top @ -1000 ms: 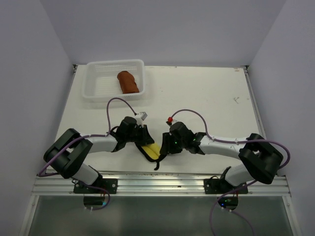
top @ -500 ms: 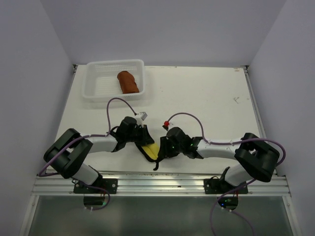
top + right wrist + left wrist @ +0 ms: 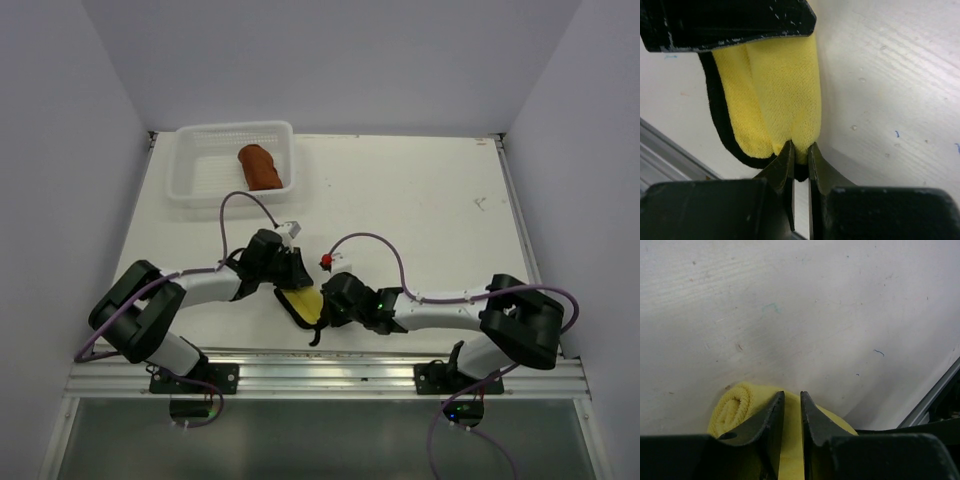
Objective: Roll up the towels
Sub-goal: Roll the towel
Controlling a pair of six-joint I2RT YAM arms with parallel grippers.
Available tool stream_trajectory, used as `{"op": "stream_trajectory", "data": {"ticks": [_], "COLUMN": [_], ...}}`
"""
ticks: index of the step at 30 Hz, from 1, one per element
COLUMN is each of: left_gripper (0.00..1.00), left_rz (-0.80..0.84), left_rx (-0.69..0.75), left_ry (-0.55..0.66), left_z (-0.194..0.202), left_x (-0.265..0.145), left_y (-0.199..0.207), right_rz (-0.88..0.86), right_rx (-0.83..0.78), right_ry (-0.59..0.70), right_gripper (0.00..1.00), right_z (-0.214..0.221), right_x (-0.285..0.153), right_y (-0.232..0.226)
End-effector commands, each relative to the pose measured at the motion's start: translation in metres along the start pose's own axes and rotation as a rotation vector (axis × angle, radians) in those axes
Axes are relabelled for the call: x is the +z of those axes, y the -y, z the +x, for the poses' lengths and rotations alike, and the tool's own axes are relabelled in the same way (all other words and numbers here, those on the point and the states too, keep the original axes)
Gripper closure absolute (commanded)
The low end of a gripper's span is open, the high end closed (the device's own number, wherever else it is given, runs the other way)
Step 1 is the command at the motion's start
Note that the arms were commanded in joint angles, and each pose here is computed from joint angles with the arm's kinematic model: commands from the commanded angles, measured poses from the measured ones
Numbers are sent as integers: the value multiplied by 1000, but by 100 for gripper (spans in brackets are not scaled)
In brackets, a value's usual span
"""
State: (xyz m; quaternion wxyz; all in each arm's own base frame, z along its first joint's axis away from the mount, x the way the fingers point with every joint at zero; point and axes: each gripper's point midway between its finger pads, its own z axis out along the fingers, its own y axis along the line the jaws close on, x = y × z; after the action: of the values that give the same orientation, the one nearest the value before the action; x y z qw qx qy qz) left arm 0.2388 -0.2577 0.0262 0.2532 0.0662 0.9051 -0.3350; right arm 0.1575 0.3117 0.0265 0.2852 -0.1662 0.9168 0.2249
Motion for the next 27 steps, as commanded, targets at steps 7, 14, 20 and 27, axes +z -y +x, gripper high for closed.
{"op": "stream_trajectory", "data": {"ticks": [7,14,20,27], "left_gripper": [69,68,69,69], "left_rz": [-124,-94,-64,-45], "left_rx": [30,46,28,6], "left_ry": [113,139,126,108], "left_z": [-79,-112,-104,-83], "left_x": [-10,-15,-17,-26], "left_y": [-7,9,13,11], "right_rz": [312,465,619,670], "right_rx": [-175,-347,-546,-750], "right_ry": [169,236,243,239], "right_gripper": [100,100,100,100], "right_z": [-21,-26,-20,-6], "right_x": [-16,-21,-24,-22], "right_y": [39,27,11,-22]}}
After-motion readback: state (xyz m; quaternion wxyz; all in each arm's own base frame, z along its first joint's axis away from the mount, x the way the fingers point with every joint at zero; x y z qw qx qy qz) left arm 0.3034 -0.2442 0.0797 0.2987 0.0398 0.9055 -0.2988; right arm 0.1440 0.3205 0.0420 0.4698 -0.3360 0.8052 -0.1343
